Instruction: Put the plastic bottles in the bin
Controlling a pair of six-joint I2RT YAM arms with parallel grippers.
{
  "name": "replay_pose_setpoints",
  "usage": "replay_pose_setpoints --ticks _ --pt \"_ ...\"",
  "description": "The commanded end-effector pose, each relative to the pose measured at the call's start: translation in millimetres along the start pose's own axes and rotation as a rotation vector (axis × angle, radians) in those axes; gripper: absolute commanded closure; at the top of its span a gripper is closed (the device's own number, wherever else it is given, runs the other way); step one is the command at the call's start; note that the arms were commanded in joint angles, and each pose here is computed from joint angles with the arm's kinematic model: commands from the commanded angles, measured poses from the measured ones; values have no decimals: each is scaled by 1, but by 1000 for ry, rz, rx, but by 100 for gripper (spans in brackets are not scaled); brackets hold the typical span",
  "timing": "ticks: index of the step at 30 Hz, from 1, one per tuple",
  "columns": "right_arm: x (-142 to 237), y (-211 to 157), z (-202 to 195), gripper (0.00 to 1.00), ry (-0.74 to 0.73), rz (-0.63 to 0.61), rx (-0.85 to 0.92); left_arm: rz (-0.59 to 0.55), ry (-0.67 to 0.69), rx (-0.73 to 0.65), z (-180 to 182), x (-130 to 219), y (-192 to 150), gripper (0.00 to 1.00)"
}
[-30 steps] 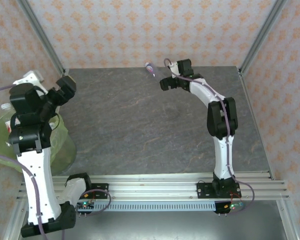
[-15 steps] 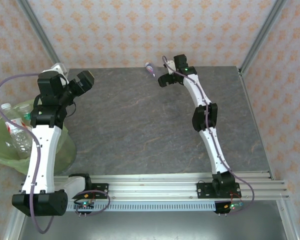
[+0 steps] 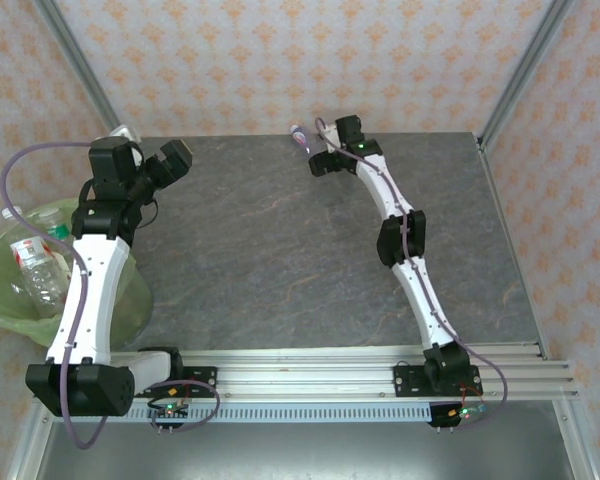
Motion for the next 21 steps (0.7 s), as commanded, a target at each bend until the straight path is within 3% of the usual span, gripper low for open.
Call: replay_pose_setpoints --ticks 1,21 --pt "-4 4 -5 19 -80 -21 14 -23 14 -39 0 -7 2 0" --pt "-6 8 -5 48 -90 -45 41 35 31 -62 2 -40 -1 0"
Point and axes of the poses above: each hand's point on the last joint's axis, 136 mm out from that joint toward the fingers, its own x axis back along the fingers, its own z axis along the line the jaws close on, y = z × x, the point moved 8 cm from there along x, back along the fingers, and after that the axes turned 12 degrees about x, right-handed, at the moved point
